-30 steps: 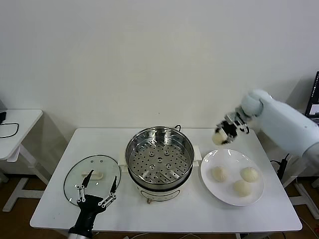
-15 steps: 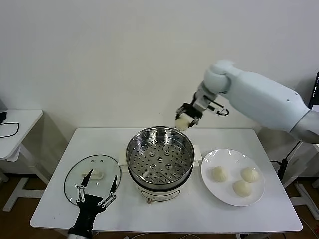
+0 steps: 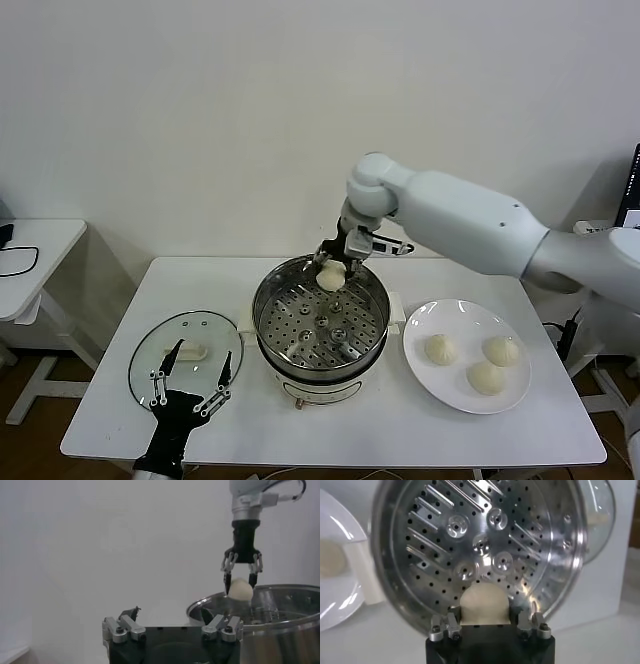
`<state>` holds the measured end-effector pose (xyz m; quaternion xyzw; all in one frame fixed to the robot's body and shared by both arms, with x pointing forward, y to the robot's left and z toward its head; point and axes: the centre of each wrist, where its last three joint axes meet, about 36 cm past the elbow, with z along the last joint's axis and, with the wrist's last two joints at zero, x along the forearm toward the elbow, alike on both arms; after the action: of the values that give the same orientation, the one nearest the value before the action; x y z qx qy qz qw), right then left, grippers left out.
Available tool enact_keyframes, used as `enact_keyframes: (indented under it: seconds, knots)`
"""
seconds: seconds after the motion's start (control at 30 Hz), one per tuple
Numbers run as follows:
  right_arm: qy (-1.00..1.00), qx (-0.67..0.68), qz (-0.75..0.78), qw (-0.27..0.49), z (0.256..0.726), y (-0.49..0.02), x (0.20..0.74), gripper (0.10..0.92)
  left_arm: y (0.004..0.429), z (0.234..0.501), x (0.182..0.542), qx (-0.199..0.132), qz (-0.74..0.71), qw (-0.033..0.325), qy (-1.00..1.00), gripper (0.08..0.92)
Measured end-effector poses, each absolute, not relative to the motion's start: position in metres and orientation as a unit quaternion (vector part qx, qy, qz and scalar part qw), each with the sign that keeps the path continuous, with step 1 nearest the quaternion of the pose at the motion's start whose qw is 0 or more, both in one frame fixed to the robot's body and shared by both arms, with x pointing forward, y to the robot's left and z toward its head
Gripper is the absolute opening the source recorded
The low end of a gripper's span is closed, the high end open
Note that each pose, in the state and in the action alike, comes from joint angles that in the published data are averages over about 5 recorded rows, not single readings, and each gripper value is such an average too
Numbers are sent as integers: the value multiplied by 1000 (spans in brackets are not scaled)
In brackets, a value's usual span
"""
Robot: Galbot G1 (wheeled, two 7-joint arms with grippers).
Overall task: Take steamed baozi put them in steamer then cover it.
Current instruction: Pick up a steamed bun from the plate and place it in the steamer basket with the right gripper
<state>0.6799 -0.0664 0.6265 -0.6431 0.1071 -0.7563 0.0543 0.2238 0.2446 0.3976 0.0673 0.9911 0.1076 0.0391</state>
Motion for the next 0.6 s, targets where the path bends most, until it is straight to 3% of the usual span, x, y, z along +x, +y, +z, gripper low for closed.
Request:
enact_keyframes:
  seconds: [0.37, 0.6]
  knots:
    - [77, -651, -753, 59, 599, -36, 684, 668, 246, 396, 224, 65, 109, 37, 991, 823]
    - [71, -651, -753, 60, 598, -31, 685, 805, 246, 396, 225, 64, 107, 39, 991, 823]
